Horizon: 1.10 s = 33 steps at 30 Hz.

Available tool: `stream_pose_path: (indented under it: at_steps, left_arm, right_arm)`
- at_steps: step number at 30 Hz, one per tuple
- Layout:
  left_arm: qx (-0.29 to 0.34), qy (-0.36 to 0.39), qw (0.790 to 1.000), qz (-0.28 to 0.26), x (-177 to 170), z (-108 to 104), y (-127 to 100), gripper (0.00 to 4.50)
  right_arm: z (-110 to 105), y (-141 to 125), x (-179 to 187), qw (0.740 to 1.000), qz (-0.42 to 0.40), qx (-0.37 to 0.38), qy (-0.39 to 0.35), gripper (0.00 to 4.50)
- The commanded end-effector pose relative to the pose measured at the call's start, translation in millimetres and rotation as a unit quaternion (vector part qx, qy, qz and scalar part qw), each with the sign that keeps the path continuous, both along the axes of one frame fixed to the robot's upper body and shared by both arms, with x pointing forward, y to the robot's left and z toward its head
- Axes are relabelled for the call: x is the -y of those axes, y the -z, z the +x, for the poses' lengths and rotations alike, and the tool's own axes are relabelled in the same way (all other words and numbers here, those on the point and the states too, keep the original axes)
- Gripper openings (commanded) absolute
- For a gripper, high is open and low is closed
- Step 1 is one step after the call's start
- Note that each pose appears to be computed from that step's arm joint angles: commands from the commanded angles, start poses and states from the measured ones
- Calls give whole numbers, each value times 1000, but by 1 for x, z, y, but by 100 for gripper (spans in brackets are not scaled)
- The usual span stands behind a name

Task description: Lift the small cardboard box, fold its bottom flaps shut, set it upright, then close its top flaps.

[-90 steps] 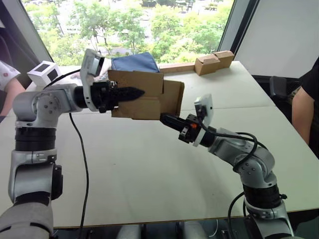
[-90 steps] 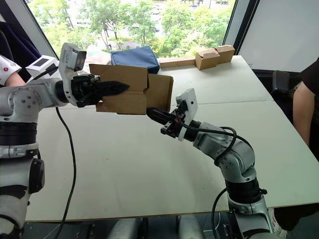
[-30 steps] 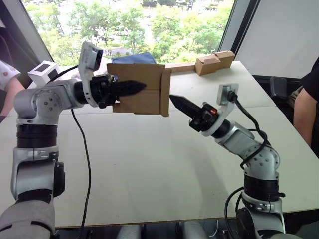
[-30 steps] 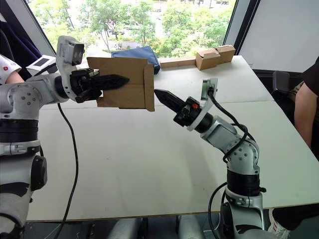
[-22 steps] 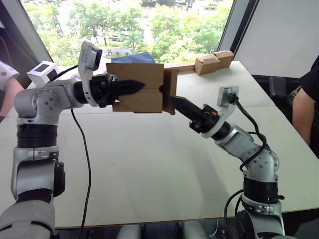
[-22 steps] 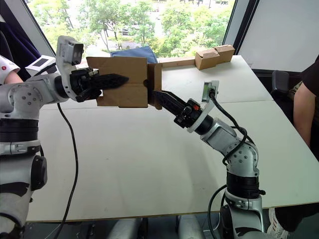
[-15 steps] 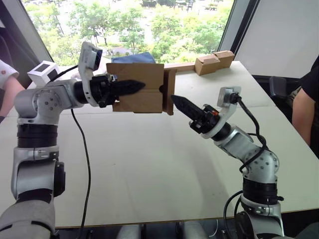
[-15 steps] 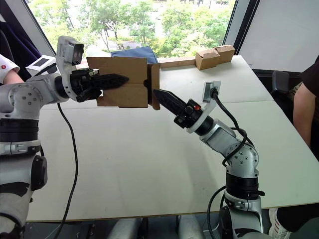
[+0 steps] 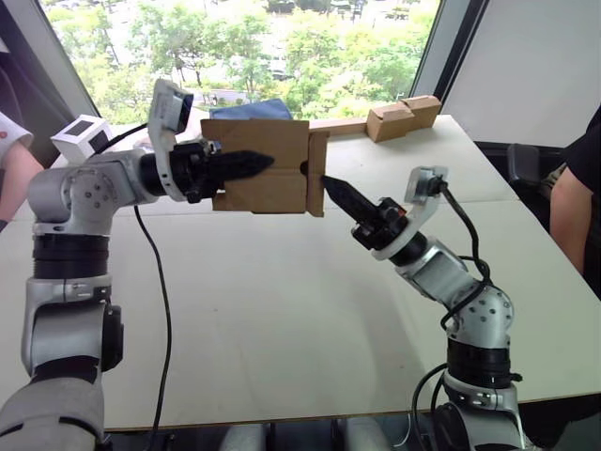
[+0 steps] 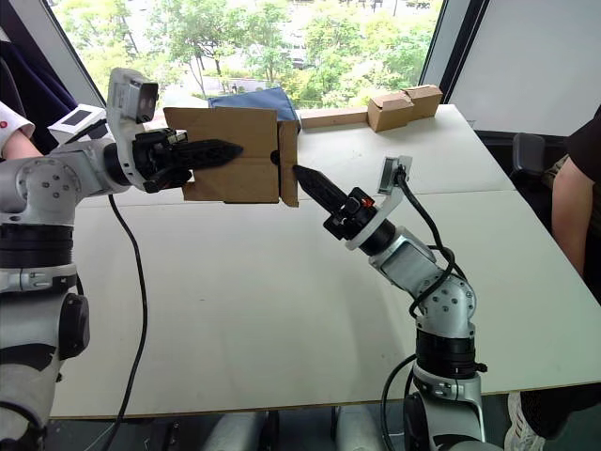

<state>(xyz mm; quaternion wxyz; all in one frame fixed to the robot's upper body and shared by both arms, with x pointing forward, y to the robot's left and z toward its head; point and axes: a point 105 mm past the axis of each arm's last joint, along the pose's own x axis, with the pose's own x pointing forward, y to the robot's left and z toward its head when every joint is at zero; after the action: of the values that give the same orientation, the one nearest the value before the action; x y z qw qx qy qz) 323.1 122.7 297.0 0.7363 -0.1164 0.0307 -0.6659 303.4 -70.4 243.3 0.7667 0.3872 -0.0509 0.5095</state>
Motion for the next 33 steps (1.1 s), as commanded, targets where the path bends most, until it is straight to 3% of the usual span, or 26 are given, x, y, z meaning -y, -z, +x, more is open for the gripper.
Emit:
stream_pose_path:
  at_steps: [1, 8, 20, 33]
  left_arm:
    - [29, 8, 1000, -8, 0, -7, -16, 0]
    - [28, 7, 1000, -10, 0, -7, -15, 0]
    - [26, 16, 999, -15, 6, -8, -15, 0]
    - [26, 17, 999, -16, 8, -8, -14, 0]
  right_arm:
    - [-1, -10, -3, 1000, 13, 15, 0, 2]
    - [0, -15, -2, 999, 42, 8, -5, 2]
    - [-19, -15, -20, 995, 59, -8, -86, 2]
    - [-11, -15, -26, 996, 62, -12, -67, 2]
